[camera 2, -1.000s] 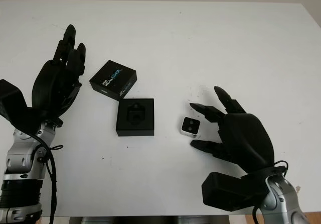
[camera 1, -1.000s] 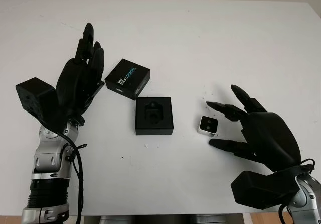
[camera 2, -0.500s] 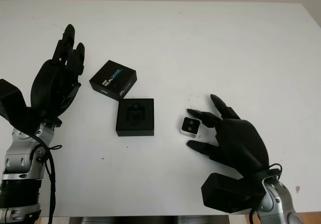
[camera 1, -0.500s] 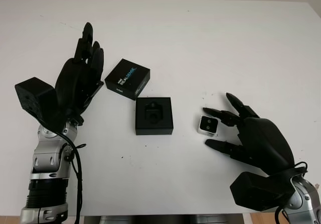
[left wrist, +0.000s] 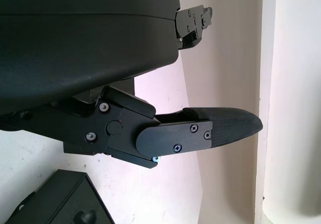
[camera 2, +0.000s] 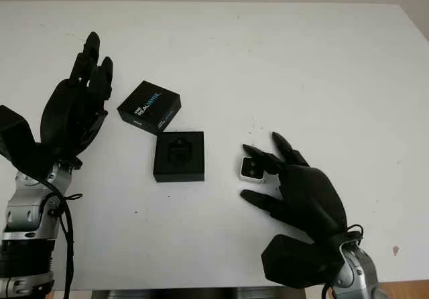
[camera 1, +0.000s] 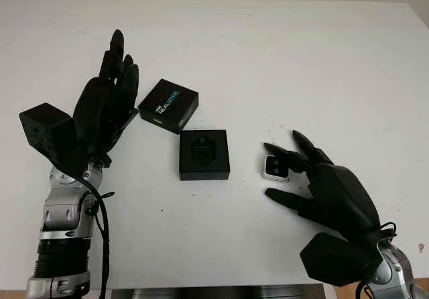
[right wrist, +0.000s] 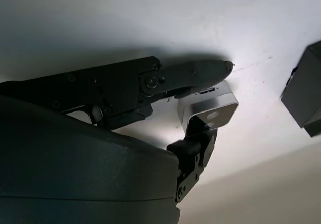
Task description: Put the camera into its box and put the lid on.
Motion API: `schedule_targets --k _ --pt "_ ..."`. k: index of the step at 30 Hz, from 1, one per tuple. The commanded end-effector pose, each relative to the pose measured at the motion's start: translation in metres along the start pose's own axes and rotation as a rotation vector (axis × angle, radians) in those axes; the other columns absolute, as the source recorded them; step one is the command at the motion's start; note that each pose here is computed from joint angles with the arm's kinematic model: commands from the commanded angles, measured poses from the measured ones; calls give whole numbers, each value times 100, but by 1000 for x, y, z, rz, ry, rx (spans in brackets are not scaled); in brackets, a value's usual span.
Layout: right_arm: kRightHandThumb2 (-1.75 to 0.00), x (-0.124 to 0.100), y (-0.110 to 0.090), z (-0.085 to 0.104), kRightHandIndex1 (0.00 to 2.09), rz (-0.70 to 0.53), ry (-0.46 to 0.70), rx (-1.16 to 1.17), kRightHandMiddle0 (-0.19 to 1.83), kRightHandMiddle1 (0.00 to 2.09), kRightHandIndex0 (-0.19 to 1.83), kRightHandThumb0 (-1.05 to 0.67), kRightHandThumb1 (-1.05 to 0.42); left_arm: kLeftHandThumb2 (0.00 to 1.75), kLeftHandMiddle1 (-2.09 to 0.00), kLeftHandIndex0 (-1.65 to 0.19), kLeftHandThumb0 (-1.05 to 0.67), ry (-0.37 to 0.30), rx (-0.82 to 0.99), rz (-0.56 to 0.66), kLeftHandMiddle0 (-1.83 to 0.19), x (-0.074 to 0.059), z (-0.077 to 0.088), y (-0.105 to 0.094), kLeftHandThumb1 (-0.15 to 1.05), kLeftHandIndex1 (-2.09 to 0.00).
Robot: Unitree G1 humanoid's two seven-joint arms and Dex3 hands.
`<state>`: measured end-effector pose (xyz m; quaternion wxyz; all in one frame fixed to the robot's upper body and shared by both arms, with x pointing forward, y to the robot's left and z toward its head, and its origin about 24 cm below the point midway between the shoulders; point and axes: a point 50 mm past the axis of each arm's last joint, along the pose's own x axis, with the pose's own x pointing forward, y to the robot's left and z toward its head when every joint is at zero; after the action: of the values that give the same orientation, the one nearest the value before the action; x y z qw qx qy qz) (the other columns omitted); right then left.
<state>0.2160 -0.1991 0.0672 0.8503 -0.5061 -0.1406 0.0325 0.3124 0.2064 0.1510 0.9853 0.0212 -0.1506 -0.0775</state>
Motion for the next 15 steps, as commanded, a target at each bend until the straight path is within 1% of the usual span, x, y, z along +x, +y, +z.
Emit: schedule_targets --k 1,2,3,5,11,15 --pt "-6 -5 6 -12 8 9 19 -34 22 125 32 -35 -104 52 0 19 -81 -13 9 3 19 -1 3 0 105 0" --pt "-6 -4 6 -16 8 1 19 -46 19 133 34 -34 -104 51 0 19 -82 -14 12 4 19 -2 3 1 105 0" --pt "-7 -4 5 -20 8 -5 20 -54 18 137 35 -33 -104 51 0 19 -82 -15 14 4 19 -2 4 1 105 0" --pt "-7 -2 3 -24 9 -18 21 -63 16 139 37 -33 -105 51 0 19 -82 -17 20 2 19 -2 4 2 105 0" --pt "-6 5 -5 -28 10 -62 14 -95 18 137 41 -35 -104 51 0 19 -83 -11 15 7 19 -4 5 3 105 0" --pt "-5 12 -12 -30 9 -103 12 -118 28 123 46 -37 -101 51 0 19 -82 -16 22 4 19 -4 5 5 105 0"
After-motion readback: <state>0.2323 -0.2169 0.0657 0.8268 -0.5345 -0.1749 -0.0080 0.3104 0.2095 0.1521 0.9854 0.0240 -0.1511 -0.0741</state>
